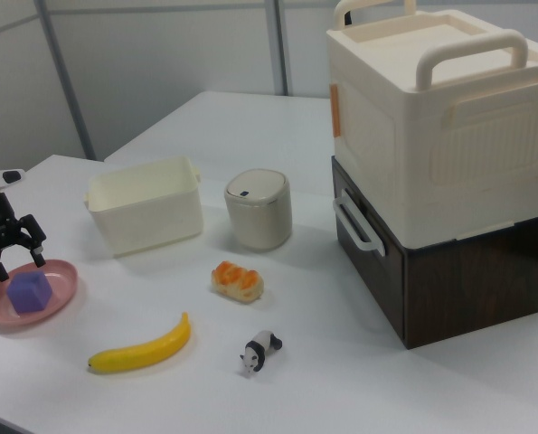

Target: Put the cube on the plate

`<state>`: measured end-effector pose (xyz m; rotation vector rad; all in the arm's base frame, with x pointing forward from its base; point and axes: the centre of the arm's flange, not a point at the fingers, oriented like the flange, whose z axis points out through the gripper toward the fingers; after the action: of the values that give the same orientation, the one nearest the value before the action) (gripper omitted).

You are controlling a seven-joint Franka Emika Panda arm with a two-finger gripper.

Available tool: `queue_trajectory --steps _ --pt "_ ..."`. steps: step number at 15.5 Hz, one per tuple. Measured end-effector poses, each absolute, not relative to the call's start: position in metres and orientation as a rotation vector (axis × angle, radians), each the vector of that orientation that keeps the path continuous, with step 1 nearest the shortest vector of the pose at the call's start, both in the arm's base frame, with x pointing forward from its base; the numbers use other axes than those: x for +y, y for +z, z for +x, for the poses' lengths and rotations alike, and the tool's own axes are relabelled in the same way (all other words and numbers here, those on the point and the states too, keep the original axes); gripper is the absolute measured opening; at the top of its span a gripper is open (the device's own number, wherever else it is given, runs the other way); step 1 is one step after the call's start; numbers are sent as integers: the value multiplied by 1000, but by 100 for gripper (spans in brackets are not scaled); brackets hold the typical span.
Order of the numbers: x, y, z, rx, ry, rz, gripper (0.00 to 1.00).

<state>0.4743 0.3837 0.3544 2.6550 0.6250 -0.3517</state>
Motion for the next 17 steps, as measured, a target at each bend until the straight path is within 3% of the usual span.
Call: queue_trajectory --steps 4,11,17 --pt "364 381 492 549 -326 2677 100" --pt "277 514 539 280 -182 2781 100" --pt "146 577 575 -7 -134 2897 100"
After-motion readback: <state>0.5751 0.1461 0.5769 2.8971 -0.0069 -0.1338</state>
